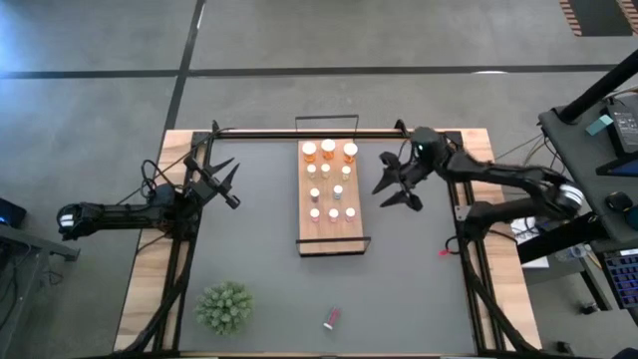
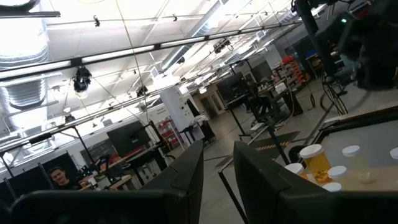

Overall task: Pick and place medicine bottles onto shelf by color
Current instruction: Put the blue pill bottle on the shelf aligned with the other blue pill bottles

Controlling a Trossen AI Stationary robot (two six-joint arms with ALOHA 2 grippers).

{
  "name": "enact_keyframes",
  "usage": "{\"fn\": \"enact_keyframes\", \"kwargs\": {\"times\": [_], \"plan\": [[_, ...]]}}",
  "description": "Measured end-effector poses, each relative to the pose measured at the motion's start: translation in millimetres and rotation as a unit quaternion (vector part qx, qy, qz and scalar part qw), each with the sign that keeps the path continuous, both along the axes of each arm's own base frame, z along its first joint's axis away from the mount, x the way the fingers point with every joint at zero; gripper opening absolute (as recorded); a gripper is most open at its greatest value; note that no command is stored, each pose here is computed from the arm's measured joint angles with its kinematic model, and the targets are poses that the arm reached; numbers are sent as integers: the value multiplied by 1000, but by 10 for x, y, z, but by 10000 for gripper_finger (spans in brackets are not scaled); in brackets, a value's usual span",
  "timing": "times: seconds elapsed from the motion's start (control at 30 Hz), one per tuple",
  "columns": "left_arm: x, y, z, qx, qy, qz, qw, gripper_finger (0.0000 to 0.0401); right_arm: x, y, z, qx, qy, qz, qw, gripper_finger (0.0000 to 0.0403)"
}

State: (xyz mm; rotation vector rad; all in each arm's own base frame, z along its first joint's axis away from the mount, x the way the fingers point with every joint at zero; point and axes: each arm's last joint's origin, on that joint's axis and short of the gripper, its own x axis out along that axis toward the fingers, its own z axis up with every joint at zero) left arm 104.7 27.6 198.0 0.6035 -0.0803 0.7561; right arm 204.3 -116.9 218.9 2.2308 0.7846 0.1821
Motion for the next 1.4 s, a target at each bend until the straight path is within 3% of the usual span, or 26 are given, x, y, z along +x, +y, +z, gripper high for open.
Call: {"fn": "enact_keyframes", "kwargs": {"times": [0.13,0.27,0.37,0.57,0.83,1.03,1.2,1.4], "plan": [[0,0,-1,0,0,0,1000,72,-126,120,384,-69,103,-26,992,210],[0,0,-1,0,0,0,1000,72,-231,290,901,-240,211,-56,946,210],[0,0,-1,0,0,0,1000,72,-200,442,1220,-307,226,-59,923,210],[0,0,-1,0,0,0,1000,72,16,743,1470,-322,260,-61,908,210],[0,0,0,0,0,0,1000,72,473,1265,1404,-300,331,-41,894,210],[0,0,-1,0,0,0,1000,72,703,1746,1373,-276,400,-72,871,210],[0,0,-1,0,0,0,1000,72,867,2111,1367,-261,422,-93,863,210],[0,0,-1,0,0,0,1000,72,1088,2387,1282,-299,427,-52,852,210]]}}
